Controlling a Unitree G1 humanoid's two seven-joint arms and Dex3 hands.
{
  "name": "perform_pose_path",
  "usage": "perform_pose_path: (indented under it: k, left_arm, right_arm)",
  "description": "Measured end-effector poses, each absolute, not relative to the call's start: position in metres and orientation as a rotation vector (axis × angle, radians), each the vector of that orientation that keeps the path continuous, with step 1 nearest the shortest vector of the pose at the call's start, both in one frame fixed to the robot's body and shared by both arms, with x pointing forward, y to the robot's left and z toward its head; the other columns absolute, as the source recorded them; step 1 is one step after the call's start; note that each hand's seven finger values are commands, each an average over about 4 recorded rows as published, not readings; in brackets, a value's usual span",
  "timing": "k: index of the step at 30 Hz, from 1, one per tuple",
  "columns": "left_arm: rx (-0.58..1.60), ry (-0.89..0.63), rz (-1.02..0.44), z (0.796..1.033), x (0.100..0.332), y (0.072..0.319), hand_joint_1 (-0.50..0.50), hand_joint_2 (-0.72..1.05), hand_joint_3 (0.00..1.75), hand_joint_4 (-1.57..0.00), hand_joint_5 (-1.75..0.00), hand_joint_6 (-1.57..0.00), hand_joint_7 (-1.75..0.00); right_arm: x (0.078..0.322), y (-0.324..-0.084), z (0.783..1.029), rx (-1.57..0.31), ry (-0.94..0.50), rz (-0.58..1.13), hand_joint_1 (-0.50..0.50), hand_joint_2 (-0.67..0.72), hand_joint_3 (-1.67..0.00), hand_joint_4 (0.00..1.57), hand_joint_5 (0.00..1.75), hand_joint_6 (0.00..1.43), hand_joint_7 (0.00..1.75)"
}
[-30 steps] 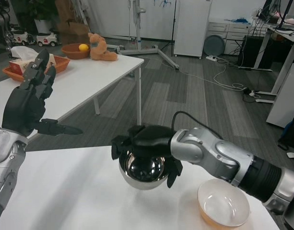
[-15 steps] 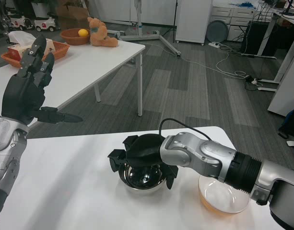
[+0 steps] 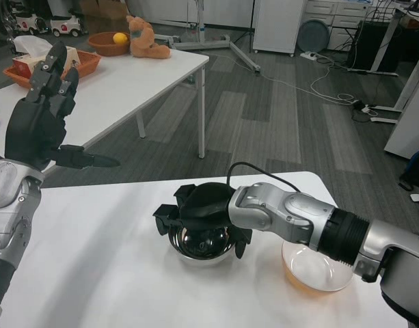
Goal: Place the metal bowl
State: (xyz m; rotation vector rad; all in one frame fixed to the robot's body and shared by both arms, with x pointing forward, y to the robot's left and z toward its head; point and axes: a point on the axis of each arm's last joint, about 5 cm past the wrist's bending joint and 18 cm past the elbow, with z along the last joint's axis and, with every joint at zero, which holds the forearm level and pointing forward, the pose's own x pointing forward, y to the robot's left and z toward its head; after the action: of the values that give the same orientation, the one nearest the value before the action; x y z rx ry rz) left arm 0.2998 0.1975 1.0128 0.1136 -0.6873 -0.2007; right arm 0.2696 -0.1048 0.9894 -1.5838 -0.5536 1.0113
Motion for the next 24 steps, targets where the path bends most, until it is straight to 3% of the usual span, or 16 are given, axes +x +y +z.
perform_pose_path:
  k: [4, 8, 12, 20, 24]
  left_arm:
    - [0.113, -0.688, -0.201, 1.013, 0.3, 0.198, -0.5, 0.16, 0.0, 0.0, 0.0, 0.0, 0.0]
    - [0.113, -0.688, -0.201, 1.013, 0.3, 0.197, -0.5, 0.16, 0.0, 0.0, 0.0, 0.0, 0.0]
    - [0.113, -0.689, -0.201, 1.013, 0.3, 0.197, -0.5, 0.16, 0.0, 0.0, 0.0, 0.0, 0.0]
    - [0.113, -0.689, -0.201, 1.013, 0.3, 0.197, -0.5, 0.16, 0.0, 0.0, 0.0, 0.0, 0.0]
    - [0.113, -0.69, -0.202, 1.013, 0.3, 0.197, -0.5, 0.16, 0.0, 0.0, 0.0, 0.0, 0.0]
  right_arm:
    - [0.269, -0.106, 0.988, -1.566, -0.544, 1.011, -0.42, -0.18, -1.55, 0.09, 0.17, 0.0, 0.63]
    - [0.268, -0.109, 0.987, -1.551, -0.536, 0.999, -0.46, 0.38, -0.83, 0.0, 0.0, 0.0, 0.17]
    - [0.267, -0.112, 0.987, -1.54, -0.524, 0.983, -0.45, 0.57, -0.26, 0.0, 0.0, 0.0, 0.0]
    - [0.267, -0.115, 0.987, -1.526, -0.499, 0.962, -0.35, 0.66, -0.04, 0.0, 0.0, 0.0, 0.0]
    - [0.266, -0.12, 0.989, -1.456, -0.499, 0.946, -0.33, 0.66, -0.04, 0.0, 0.0, 0.0, 0.0]
